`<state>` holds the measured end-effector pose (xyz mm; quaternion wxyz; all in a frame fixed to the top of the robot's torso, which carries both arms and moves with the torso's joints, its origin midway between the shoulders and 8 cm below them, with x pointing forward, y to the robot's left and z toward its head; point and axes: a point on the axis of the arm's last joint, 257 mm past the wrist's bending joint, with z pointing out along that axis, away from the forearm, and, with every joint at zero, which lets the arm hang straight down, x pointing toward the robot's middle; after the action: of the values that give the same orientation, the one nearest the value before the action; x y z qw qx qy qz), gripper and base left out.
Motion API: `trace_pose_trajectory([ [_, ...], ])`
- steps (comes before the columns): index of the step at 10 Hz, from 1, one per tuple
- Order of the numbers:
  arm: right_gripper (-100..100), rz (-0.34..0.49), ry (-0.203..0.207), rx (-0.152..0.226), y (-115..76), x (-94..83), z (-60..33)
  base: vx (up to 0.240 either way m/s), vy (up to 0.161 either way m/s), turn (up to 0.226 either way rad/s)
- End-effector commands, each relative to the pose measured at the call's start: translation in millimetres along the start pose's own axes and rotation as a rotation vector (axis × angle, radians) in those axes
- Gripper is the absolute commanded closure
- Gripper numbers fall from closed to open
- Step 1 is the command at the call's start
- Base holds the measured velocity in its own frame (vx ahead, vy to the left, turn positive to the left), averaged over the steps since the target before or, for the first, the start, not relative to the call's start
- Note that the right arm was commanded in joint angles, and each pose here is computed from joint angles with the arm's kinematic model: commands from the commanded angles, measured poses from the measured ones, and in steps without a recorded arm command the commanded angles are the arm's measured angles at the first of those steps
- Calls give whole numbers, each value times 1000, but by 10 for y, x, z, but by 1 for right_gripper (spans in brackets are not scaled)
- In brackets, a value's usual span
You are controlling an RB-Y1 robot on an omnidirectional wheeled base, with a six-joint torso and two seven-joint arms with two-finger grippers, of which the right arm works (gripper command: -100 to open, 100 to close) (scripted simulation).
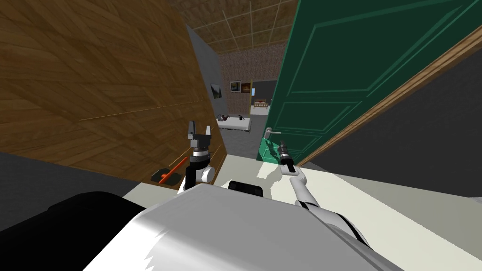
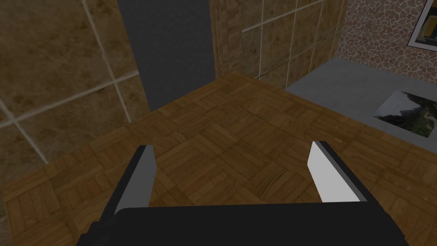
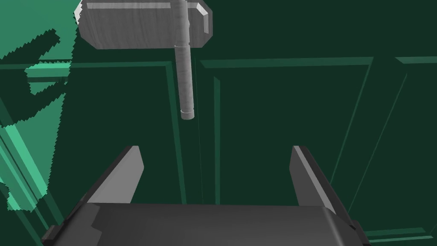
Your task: Pull the door open
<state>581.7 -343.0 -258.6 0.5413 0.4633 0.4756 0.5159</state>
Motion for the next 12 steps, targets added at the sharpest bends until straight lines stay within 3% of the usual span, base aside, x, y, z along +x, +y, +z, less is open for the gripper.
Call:
trace_pose_trajectory([
  [1,-100,6,-2,20,-60,-24,36,101,19,-12],
  [9,-100,36,-15,119,-364,-129,144,116,13,-10],
  [10,-100,33,-13,111,-343,-121,136,65,10,-1],
  [12,-100,33,-32,114,-357,-280,95,149,11,89],
])
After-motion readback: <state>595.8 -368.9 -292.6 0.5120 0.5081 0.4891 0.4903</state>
